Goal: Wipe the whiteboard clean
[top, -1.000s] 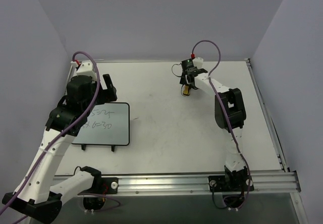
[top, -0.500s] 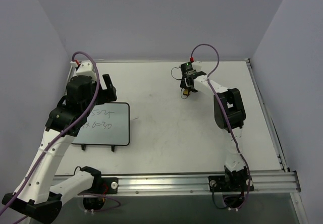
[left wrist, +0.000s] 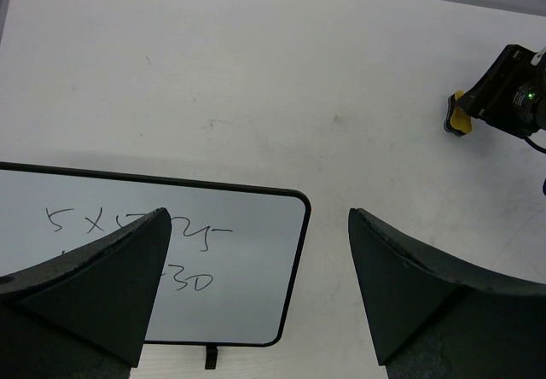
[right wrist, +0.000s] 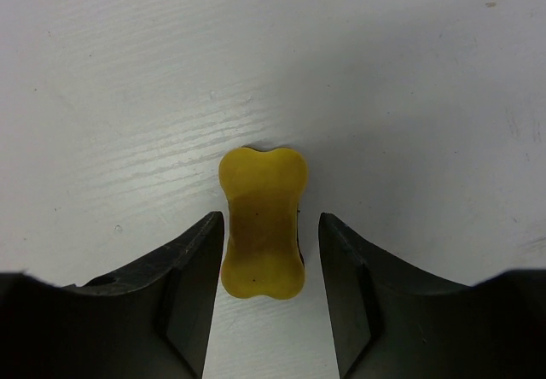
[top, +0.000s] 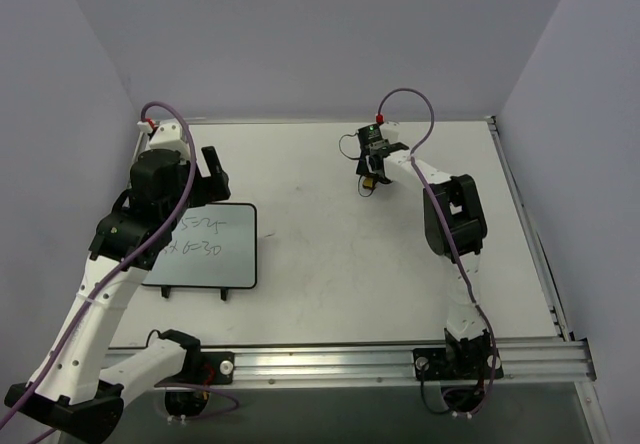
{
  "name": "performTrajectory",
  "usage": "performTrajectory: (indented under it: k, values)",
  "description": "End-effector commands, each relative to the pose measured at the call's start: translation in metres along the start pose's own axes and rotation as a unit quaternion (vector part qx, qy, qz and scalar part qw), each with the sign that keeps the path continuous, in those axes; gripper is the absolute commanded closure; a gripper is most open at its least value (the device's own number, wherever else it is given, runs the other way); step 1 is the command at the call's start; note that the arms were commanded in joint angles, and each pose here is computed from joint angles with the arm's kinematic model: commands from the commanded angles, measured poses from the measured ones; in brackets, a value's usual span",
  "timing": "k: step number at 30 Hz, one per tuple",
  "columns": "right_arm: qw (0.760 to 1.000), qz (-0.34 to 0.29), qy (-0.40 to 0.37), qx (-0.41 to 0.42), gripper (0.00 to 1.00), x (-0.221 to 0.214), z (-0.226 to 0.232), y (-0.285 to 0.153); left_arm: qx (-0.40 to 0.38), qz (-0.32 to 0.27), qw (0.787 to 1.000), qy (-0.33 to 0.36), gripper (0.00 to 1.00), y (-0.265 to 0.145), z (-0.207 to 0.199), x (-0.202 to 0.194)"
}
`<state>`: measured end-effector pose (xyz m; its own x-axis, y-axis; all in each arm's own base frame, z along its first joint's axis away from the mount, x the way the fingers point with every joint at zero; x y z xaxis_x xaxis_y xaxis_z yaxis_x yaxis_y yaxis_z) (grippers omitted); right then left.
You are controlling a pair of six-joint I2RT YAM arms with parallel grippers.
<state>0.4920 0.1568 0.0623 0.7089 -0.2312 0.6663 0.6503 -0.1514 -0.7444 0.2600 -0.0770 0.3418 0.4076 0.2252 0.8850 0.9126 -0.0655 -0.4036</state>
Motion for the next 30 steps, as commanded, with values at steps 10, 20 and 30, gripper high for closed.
performTrajectory:
  k: [10, 20, 30]
  values:
    - [1.0, 0.009, 0.0, -0.002, 0.59, -0.007, 0.001, 0.007, -0.01, -0.018, 1.0, -0.012, 0.06, -0.001, -0.001, 0.007]
    - [1.0, 0.016, -0.005, -0.005, 0.62, -0.01, 0.001, 0.011, -0.009, -0.018, 1.0, -0.013, 0.06, -0.001, -0.001, 0.007]
    - [1.0, 0.018, -0.009, -0.007, 0.64, -0.011, 0.0, 0.013, -0.009, -0.017, 1.0, -0.014, 0.06, 0.0, 0.0, 0.007]
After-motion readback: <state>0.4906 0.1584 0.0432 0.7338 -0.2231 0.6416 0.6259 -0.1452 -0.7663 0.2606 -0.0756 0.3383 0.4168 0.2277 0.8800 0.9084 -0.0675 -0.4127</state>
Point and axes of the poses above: each gripper's point midway between its finger pads, its own y axis out along the fingers, its own z axis along the line the jaws close on, x = y × z, the point moved 4 cm from there along -y, back along the fingers, and after that the axes turned 1 degree about -y, right-handed, at the moved point
